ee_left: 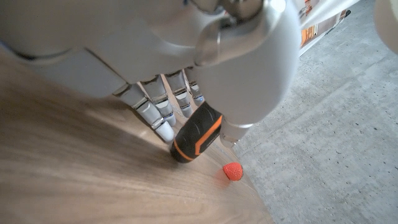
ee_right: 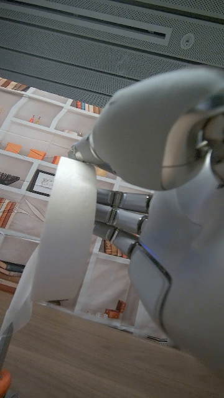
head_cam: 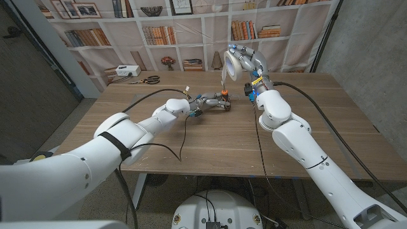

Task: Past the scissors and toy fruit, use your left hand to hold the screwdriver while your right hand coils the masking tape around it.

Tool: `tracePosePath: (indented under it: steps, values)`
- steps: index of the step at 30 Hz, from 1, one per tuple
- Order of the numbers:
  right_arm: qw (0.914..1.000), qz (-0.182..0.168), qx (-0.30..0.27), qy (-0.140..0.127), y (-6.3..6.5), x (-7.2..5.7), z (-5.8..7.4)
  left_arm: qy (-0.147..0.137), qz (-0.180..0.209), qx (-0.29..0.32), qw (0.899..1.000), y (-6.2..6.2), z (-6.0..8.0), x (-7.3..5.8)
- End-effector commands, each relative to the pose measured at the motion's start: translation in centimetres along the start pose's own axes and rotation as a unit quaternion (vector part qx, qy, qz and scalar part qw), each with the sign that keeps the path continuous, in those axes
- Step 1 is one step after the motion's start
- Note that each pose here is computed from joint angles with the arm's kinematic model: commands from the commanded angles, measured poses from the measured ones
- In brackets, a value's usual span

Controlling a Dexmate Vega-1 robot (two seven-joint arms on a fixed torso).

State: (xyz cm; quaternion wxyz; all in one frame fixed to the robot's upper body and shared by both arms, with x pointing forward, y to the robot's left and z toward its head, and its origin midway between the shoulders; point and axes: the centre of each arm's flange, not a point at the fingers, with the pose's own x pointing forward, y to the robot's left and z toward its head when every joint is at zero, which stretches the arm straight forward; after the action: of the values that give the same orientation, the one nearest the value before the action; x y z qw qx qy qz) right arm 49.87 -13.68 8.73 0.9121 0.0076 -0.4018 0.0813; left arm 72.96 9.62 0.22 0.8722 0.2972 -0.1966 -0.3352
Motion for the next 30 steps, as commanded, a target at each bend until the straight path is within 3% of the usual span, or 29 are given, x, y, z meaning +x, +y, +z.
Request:
tracePosePath:
  steps: [1,6,15,18,23,30]
  values:
    - [1.0000,0.002,0.003,-0.001,-0.2,-0.3,-0.1,0.011,0.032,-0.023,0.999,-0.9,2.3,2.9]
    - [1.0000,-0.005,0.002,-0.003,-0.4,-0.5,0.0,0.022,0.038,-0.029,0.999,-1.0,2.7,3.5]
    - [0.9999,-0.013,0.005,-0.003,-0.8,-0.8,-0.2,-0.043,0.019,0.084,0.995,0.6,4.7,1.7]
    - [0.9999,-0.012,0.005,-0.001,-0.9,-0.9,-0.3,-0.051,0.000,0.123,0.991,1.4,5.6,0.9]
    - [0.9999,-0.013,0.002,-0.004,-1.0,-1.3,-0.2,-0.026,-0.011,0.170,0.985,2.6,7.5,-0.4]
    - [0.9999,-0.015,-0.001,-0.005,-1.2,-1.9,-0.2,0.044,-0.039,0.227,0.972,4.6,11.0,-2.1]
